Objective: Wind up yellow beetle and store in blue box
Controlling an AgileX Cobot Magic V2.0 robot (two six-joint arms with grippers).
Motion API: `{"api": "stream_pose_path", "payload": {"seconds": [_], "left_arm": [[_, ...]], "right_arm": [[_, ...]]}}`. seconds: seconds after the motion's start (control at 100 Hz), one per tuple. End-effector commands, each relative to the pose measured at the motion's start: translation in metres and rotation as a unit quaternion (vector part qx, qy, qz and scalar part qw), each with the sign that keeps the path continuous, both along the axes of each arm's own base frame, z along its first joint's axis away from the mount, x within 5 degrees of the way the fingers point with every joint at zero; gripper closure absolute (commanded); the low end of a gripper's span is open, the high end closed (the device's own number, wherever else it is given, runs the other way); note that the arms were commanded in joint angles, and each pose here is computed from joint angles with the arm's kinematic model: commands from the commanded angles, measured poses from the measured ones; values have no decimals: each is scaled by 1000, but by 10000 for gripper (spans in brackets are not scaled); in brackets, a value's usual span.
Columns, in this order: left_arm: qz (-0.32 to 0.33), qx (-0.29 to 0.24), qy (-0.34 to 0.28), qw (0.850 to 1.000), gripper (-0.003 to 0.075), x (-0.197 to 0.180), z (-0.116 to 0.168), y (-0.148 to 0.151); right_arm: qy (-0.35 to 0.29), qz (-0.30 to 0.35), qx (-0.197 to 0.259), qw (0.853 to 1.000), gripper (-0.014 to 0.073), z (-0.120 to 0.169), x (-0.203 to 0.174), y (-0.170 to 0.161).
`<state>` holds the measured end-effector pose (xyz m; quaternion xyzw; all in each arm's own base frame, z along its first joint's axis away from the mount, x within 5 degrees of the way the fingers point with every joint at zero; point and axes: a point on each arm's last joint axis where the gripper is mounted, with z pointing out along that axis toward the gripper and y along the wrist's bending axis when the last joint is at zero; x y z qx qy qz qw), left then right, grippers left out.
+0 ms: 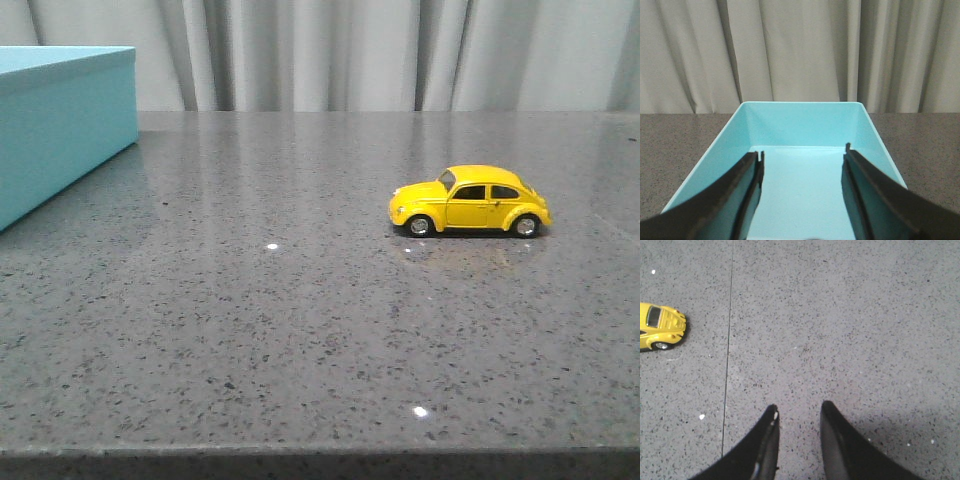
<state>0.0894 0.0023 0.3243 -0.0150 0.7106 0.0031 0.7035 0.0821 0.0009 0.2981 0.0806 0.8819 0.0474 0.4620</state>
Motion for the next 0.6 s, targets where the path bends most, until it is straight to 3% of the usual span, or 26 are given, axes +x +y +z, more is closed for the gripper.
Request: {"api": "stream_pose_path", "payload": {"seconds": [0.0,0.18,0.38,0.59], "left_arm": [[-2,-9,-50,999,364,0,18,0],[-3,-9,-46,999,364,0,17,0],[-3,-9,-46,999,364,0,17,0],[-3,-9,-46,999,364,0,17,0]], "right_arm": [[-39,-10,19,999,357,15,7,0],[52,-16,25,998,347,14,20,1],[97,-16,25,995,170,35,42,1],[131,-15,27,991,159,56,66,2]]}}
